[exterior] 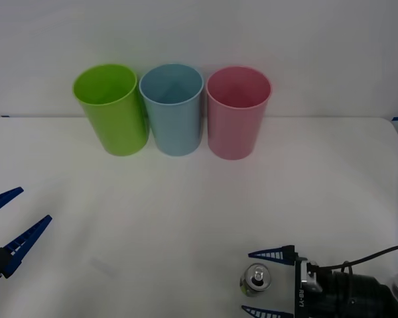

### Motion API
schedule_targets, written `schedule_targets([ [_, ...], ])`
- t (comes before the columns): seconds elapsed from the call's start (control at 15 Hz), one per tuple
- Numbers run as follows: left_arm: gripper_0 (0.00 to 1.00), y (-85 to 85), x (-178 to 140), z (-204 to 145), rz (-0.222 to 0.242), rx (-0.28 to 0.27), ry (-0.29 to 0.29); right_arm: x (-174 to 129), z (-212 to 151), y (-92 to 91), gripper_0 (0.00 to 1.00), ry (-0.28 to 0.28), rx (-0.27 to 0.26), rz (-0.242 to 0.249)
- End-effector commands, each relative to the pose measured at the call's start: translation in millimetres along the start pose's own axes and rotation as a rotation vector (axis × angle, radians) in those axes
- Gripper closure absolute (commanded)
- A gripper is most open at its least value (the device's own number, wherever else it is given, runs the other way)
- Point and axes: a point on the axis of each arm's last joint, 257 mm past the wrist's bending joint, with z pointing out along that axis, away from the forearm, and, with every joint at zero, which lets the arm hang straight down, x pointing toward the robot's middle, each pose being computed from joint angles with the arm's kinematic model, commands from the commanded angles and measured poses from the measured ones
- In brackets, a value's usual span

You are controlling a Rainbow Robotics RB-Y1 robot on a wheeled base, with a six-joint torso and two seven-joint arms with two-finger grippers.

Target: Grasp the object on the table and drop it into the matching bin: aluminum can to the light blue bin, PET bottle to the pink bin.

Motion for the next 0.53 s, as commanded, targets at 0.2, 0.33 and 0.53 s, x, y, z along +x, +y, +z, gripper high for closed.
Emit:
schedule_targets([
  [0.2, 0.0, 0.0, 0.0, 0.0, 0.0, 0.0, 0.0, -0.9, 7.0, 4.1, 0.0, -0.009, -0.004, -0.023],
  [0.33, 0.0, 0.0, 0.0, 0.0, 0.0, 0.0, 0.0, -0.7, 7.0, 3.8, 0.0, -0.008, -0.003, -0.032],
  [0.53, 0.0, 0.0, 0.0, 0.0, 0.0, 0.0, 0.0, -1.0, 7.0, 3.6, 0.0, -0.01, -0.002, -0.043],
])
